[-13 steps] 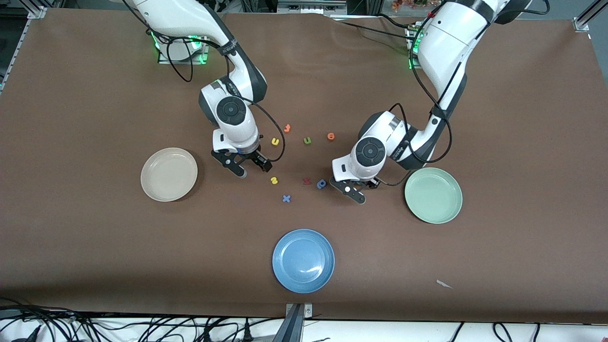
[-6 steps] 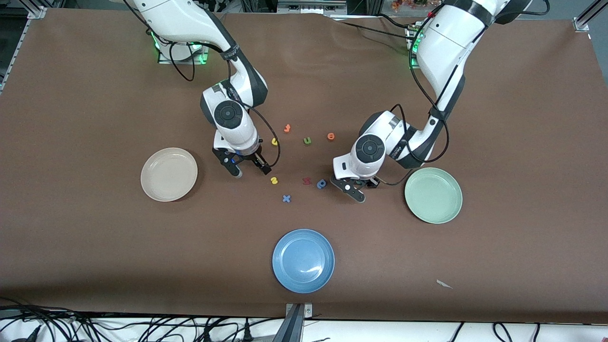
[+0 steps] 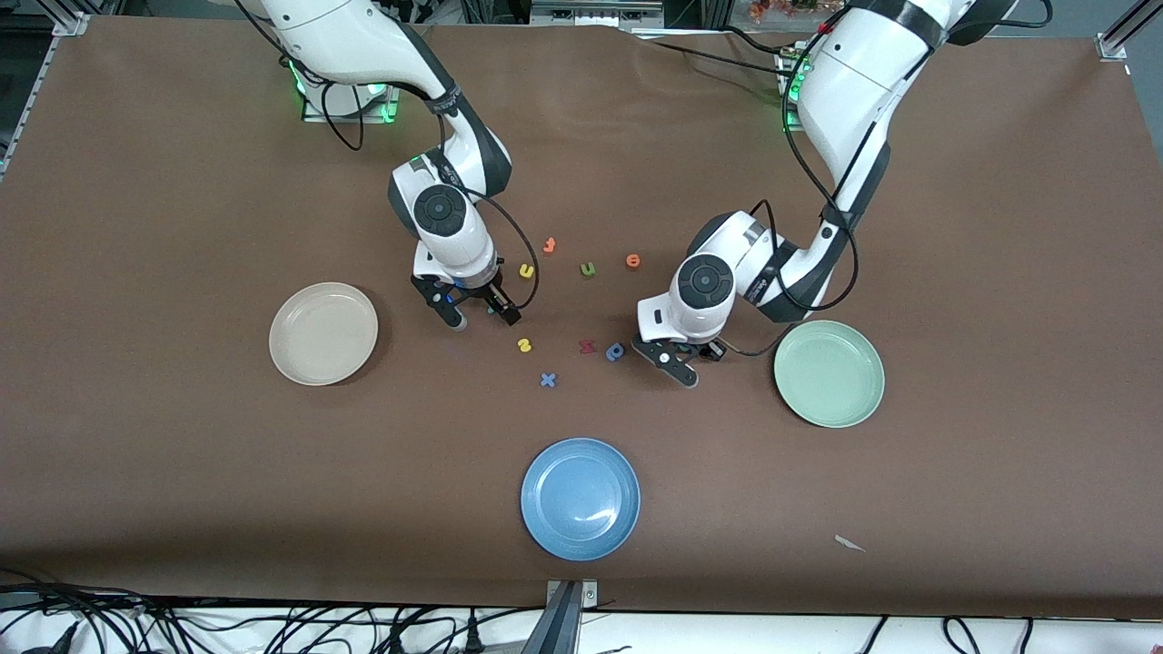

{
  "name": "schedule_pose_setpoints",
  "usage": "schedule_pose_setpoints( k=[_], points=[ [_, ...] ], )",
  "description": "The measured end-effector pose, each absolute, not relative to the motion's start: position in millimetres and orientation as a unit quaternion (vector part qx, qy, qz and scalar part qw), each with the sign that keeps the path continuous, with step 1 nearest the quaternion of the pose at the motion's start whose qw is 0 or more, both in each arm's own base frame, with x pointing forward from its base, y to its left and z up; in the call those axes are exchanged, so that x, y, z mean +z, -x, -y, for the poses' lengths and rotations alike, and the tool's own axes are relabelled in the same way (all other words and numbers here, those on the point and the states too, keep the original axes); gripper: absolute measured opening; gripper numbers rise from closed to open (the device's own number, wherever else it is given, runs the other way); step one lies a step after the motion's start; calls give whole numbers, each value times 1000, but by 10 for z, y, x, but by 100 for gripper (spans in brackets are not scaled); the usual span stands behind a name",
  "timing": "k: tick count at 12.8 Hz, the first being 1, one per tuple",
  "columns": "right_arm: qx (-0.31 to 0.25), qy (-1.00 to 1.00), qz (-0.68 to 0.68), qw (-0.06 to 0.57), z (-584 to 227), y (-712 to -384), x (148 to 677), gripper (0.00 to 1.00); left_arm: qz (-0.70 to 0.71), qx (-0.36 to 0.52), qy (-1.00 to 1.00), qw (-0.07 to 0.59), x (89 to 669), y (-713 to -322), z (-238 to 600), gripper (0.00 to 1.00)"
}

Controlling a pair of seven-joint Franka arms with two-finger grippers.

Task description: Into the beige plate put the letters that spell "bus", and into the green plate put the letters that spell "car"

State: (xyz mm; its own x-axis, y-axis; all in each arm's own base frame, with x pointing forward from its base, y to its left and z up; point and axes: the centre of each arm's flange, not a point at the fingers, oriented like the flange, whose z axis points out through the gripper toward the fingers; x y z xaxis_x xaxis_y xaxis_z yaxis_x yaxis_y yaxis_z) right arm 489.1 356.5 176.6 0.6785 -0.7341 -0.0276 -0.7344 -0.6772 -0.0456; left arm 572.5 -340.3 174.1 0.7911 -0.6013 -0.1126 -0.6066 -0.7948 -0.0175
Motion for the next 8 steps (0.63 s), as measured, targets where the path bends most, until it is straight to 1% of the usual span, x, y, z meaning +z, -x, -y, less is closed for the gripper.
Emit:
schedule_pose_setpoints(
  k=[1,2,3,4,5,6,8],
  points=[
    [4,916,-400,26,-3573,-4881,1764,96,-319,52,946,27,1750,-5729,3393,26],
    [5,916,-400,26,-3574,-4875,1759,91,-318,53,946,29,1781,-5741,3382,26],
    [5,916,-400,25,-3571,-4871,1755,89,-316,52,947,30,1839,-5760,3370,26],
    [5,916,-400,25,-3568,-4867,1749,84,-314,55,947,34,1939,-5778,3347,26],
    [5,916,-400,24,-3566,-4863,1746,84,-312,61,947,39,2069,-5793,3317,26],
    [6,916,-400,24,-3564,-4860,1742,78,-308,65,948,45,2224,-5816,3270,26],
    [6,916,-400,24,-3562,-4858,1740,74,-292,71,952,53,2462,-5902,3059,26]
  ],
)
